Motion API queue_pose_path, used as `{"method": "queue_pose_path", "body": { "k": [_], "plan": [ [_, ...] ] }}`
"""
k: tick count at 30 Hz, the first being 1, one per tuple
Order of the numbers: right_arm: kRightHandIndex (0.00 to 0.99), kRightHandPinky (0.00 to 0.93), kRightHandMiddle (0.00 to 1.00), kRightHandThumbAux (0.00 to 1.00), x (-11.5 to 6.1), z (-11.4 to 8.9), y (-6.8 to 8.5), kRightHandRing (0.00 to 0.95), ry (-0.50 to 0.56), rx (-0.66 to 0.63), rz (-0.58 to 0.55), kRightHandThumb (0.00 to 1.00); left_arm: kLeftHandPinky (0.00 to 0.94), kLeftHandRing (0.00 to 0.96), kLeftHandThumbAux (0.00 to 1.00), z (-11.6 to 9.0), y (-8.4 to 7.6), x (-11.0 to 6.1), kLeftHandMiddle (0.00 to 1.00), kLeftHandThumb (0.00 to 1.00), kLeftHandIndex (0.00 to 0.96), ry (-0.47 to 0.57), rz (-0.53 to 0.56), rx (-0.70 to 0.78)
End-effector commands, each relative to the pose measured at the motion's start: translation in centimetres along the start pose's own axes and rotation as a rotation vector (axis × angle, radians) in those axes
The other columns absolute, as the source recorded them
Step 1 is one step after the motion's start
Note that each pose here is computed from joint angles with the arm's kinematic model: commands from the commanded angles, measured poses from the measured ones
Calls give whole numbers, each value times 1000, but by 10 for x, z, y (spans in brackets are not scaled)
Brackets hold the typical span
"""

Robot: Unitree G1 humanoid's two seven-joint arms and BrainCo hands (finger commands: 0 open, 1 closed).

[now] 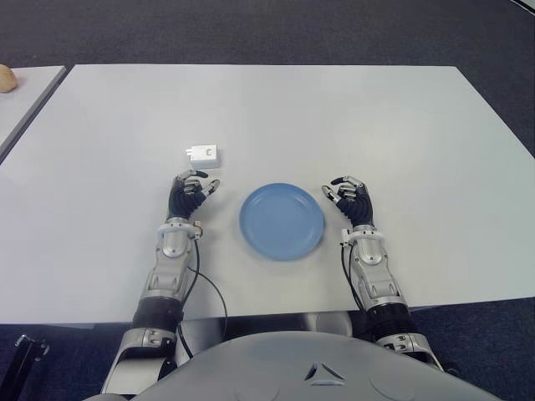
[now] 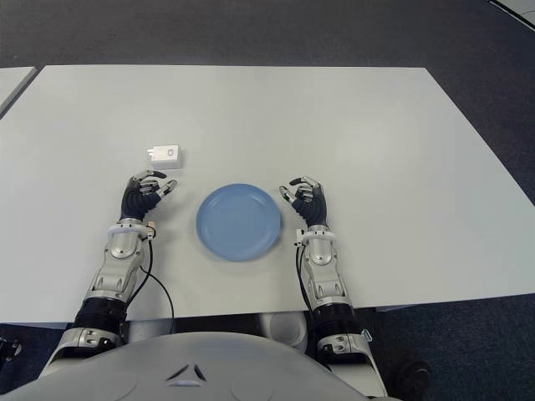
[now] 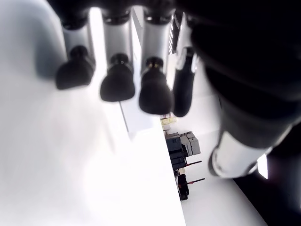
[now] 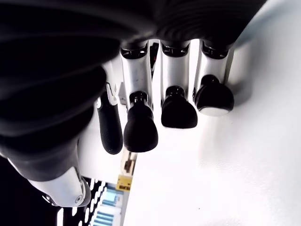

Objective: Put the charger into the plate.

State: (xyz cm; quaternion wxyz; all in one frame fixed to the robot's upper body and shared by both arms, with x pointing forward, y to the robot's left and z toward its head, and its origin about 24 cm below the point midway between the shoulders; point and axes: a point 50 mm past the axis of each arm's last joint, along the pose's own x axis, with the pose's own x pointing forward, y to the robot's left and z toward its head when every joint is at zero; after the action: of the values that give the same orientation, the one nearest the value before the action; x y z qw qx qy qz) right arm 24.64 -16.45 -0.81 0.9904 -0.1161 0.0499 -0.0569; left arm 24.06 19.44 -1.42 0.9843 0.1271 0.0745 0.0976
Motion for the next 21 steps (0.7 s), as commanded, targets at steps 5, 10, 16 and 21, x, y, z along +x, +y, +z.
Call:
{"method": "queue_pose_path", "body": {
  "k": [5, 10, 16, 21],
  "plan": [
    [436, 857, 832, 727, -3, -9, 1, 848, 52, -8, 6, 708, 811, 814, 721, -4, 0, -1, 807, 705, 436, 13, -5, 17],
    [436, 845, 824, 727, -3, -10, 0, 837, 60, -2, 6, 707, 819, 818, 721, -3, 0, 0, 810, 705, 436, 7, -10, 16],
    [436, 847, 820, 728, -2, -10, 0, 834, 59, -5, 5, 707, 811, 817, 721, 1, 2, 1, 813, 705, 436, -25, -11, 43],
    [436, 846, 821, 728, -2, -10, 1, 834, 52, -11, 2, 706, 797, 808, 722, 15, 7, 3, 808, 703, 436, -95, 18, 148]
  ]
}}
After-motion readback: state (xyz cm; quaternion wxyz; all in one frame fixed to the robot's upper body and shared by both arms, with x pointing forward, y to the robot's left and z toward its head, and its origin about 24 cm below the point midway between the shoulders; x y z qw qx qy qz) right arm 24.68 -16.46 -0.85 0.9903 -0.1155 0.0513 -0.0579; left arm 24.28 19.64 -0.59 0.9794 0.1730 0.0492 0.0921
